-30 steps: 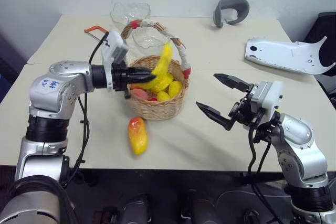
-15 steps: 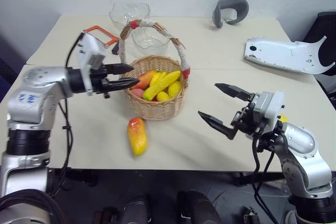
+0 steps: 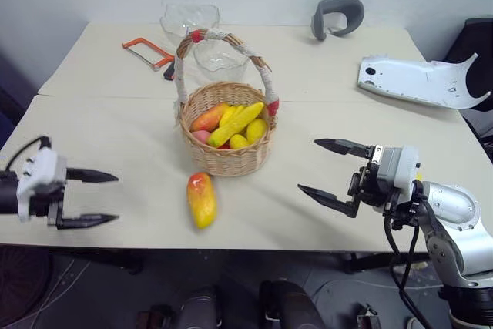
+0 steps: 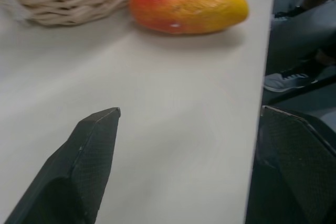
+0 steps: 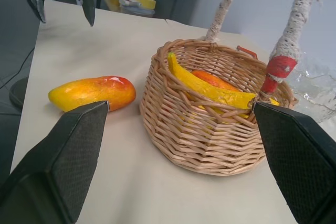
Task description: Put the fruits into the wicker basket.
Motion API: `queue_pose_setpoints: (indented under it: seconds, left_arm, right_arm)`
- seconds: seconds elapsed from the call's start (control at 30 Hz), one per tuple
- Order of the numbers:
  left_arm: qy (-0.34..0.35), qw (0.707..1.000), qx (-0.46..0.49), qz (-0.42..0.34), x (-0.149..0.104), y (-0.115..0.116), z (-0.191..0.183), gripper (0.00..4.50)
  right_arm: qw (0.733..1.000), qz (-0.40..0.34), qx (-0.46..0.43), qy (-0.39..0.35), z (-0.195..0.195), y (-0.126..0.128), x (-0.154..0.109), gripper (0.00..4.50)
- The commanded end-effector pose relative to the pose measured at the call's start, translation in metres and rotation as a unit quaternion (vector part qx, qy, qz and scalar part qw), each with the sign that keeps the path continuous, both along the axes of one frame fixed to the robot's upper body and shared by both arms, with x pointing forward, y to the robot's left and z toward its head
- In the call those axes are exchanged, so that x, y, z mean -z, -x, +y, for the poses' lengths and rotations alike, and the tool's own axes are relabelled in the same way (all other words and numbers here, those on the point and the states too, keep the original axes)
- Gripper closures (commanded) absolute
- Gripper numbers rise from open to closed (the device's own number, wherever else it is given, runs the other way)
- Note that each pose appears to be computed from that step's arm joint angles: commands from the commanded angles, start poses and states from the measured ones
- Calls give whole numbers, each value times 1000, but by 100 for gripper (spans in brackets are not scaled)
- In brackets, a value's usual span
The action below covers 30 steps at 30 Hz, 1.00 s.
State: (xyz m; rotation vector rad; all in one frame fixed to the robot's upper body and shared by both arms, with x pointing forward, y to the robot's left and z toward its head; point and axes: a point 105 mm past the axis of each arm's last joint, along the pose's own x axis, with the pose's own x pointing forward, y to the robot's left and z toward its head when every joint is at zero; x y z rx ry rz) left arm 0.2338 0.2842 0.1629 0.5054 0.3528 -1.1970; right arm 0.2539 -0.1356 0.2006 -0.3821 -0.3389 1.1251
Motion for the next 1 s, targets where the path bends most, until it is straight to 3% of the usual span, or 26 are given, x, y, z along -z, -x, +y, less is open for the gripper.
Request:
queue_pose_setpoints:
  seconds: [0.03, 0.13, 0.37, 0.87, 1.0]
  left_arm:
    - [50, 999, 4, 14, -20, 2, -31, 4]
    - [68, 987, -102, 106, -16, -7, -48, 4]
    - [81, 938, -288, 175, -5, -27, -81, 4]
    - [116, 908, -327, 235, 39, -32, -124, 4]
    - [127, 902, -335, 241, 44, -33, -128, 86]
  right_arm:
    - [1000, -16, -1, 6, -3, 3, -5, 0]
    - [1000, -15, 2, 6, -2, 3, -6, 0]
    - [1000, -17, 10, -6, 3, 4, -11, 0]
    - [999, -29, 15, -20, 11, 2, -19, 0]
    - [999, -29, 19, -23, 12, 3, -17, 0]
